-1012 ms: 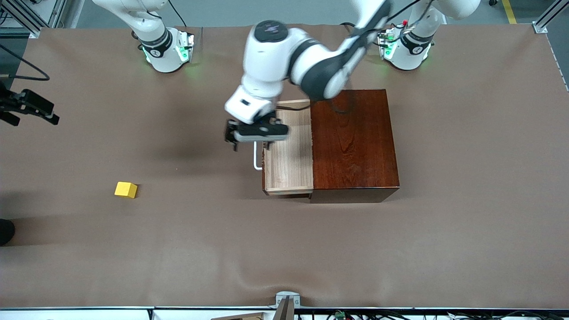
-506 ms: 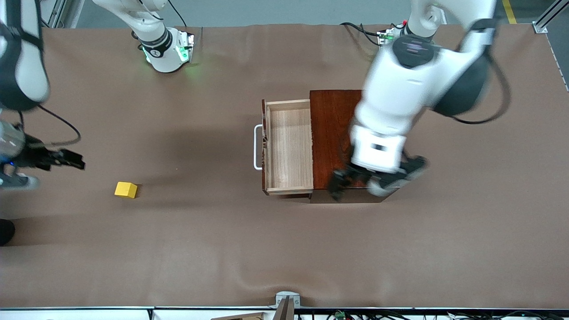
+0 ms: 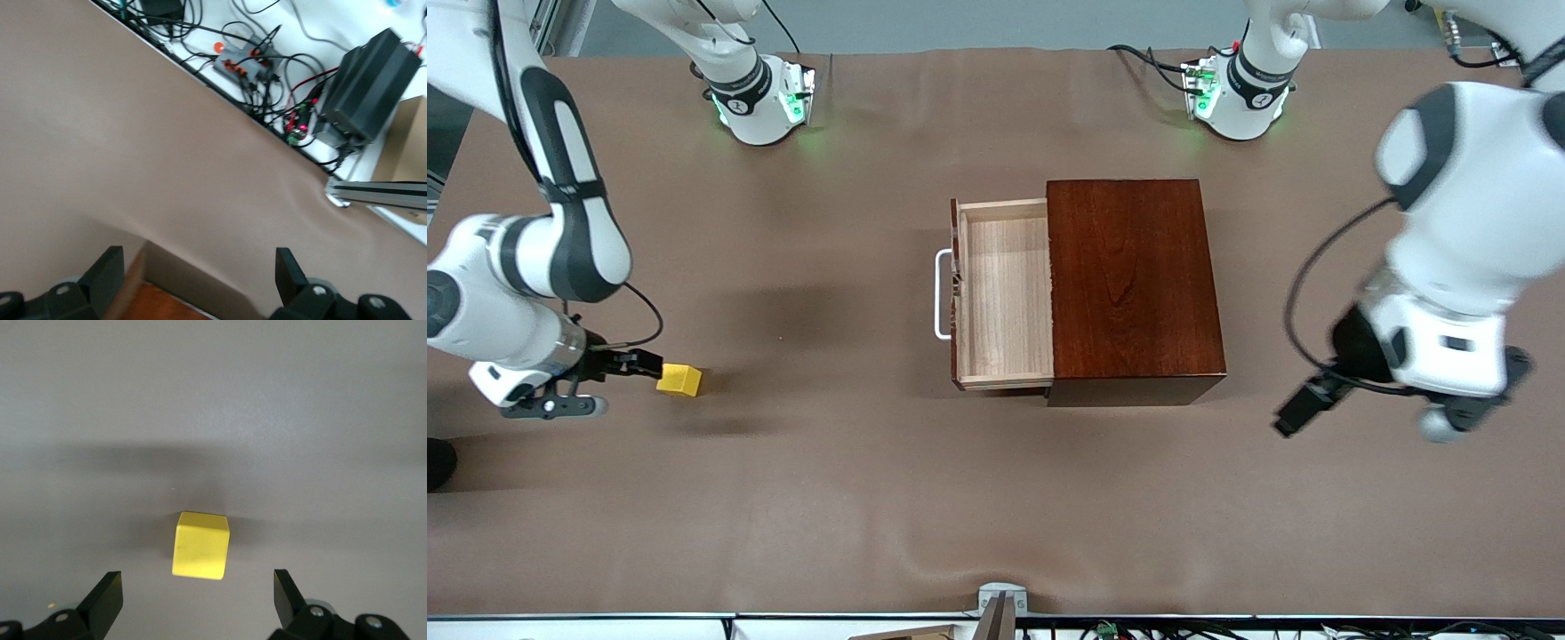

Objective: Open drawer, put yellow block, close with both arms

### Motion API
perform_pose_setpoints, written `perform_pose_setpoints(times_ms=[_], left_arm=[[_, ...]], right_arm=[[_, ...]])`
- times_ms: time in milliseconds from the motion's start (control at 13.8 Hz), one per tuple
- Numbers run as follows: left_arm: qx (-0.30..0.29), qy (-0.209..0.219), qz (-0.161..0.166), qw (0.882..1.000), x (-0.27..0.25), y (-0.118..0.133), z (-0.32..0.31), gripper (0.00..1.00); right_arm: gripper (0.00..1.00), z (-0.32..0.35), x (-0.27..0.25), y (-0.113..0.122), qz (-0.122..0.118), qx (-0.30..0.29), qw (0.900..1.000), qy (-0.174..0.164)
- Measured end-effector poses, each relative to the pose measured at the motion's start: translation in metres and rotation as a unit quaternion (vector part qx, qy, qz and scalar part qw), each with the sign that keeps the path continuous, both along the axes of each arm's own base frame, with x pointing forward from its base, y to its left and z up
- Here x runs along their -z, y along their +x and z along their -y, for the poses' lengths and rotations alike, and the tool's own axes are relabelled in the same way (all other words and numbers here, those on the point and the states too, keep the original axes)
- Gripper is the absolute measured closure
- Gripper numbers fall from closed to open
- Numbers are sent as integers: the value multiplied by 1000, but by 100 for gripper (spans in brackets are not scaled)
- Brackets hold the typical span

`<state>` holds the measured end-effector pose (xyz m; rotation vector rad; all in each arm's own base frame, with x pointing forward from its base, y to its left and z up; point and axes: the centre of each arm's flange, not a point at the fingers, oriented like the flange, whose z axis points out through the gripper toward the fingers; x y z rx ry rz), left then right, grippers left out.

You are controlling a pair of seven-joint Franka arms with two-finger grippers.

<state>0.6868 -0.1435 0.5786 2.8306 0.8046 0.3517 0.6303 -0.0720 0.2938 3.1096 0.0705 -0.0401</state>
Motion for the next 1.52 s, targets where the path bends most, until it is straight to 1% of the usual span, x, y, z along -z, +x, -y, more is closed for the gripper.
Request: perform_pose_setpoints(times_ms=[145, 289, 434, 650, 795, 939, 1084, 1301, 1373, 1445, 1518], left_arm=[[41, 19, -34, 998, 4, -4, -37, 0], [80, 32, -53, 995, 8, -13, -69, 0], [103, 38, -72, 991, 15, -31, -97, 0], [113, 37, -101, 988, 27, -69, -123, 0], [145, 46, -106, 983, 27, -88, -132, 0], [184, 55, -103, 976, 21, -99, -135, 0], [214, 57, -111, 969, 16, -106, -135, 0], [245, 55, -129, 959, 8, -115, -125, 0], [252, 55, -134, 957, 5, -118, -117, 0], [257, 56, -135, 955, 1, -120, -112, 0], [259, 57, -134, 955, -2, -120, -110, 0]], right_arm=[[0, 7, 28, -5, 6, -3, 1000, 0], [0, 13, 53, -12, 14, 0, 1000, 1], [0, 16, 70, -14, 18, 1, 1000, 1], [0, 15, 85, -14, 22, 5, 1000, 4], [0, 14, 92, -14, 21, 12, 1000, 11], [0, 14, 98, -16, 17, 16, 1000, 14], [0, 13, 106, -17, 11, 18, 1000, 16], [29, 9, 108, -18, 1, 32, 999, 19], [42, 6, 104, -15, -4, 36, 999, 20], [44, 3, 96, -11, -9, 37, 999, 21], [44, 1, 83, -4, -11, 36, 999, 22]])
